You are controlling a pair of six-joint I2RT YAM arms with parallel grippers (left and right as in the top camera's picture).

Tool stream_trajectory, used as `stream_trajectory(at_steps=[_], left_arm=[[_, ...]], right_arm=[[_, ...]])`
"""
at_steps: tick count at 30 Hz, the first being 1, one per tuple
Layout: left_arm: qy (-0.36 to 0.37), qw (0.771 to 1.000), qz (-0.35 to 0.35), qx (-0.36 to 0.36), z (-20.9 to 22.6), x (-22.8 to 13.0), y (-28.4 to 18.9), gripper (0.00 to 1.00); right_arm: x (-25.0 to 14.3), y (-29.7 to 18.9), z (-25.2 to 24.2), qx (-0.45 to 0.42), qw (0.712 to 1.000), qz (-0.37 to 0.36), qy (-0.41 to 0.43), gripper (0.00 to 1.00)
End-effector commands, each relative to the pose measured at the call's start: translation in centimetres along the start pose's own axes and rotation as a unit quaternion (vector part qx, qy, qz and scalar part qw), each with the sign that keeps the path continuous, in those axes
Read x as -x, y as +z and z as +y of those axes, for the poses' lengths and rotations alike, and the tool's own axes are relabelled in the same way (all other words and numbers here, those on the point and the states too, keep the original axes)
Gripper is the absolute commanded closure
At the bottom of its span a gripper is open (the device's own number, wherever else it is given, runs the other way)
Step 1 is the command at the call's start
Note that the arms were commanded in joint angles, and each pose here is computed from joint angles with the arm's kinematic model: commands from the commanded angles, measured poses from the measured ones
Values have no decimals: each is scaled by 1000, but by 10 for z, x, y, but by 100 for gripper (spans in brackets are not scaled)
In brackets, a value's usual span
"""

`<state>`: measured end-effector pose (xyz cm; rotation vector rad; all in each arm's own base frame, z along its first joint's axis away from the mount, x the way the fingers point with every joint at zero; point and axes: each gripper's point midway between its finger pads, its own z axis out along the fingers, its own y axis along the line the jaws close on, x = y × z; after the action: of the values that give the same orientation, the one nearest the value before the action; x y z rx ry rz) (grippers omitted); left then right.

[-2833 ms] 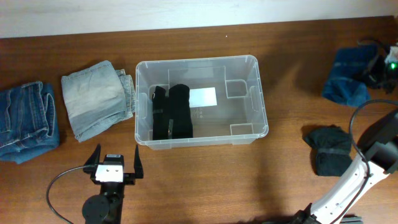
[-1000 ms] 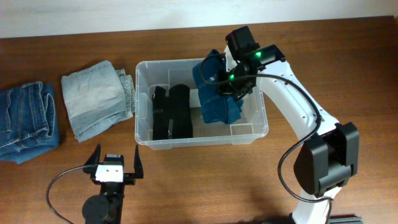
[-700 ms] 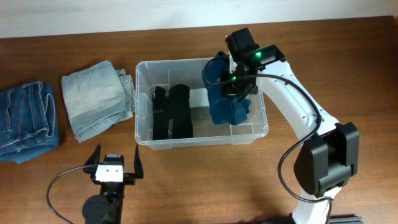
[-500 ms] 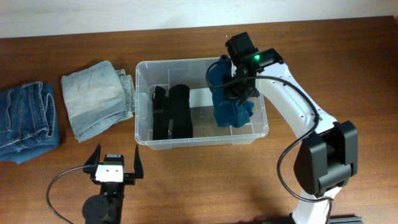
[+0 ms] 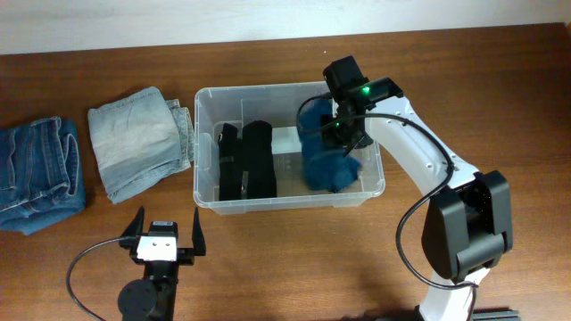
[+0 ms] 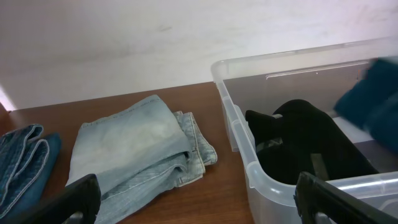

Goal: Pack container
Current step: 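Lower the teal-blue garment into the box's right side and release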

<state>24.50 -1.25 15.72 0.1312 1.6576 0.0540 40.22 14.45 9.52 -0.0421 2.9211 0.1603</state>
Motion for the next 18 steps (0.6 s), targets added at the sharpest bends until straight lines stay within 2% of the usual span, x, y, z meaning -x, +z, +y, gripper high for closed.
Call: stream_trajectory(at_steps=[1, 6, 15, 17, 18], left_arm=[[5, 1000, -3, -2, 0, 0, 0, 0], [5, 1000, -3, -2, 0, -1, 0, 0], [5, 1000, -3, -2, 0, 0, 0, 0], [5, 1000, -3, -2, 0, 0, 0, 0], [5, 1000, -3, -2, 0, 0, 0, 0]], right_arm=[[4, -6, 1, -4, 1000, -12, -26, 43], [12, -13, 3, -1, 997, -25, -67, 35], [21, -40, 7, 1, 996, -33, -81, 35], [18, -39, 6, -1, 996, -27, -81, 39], [17, -38, 6, -1, 996, -25, -81, 44]])
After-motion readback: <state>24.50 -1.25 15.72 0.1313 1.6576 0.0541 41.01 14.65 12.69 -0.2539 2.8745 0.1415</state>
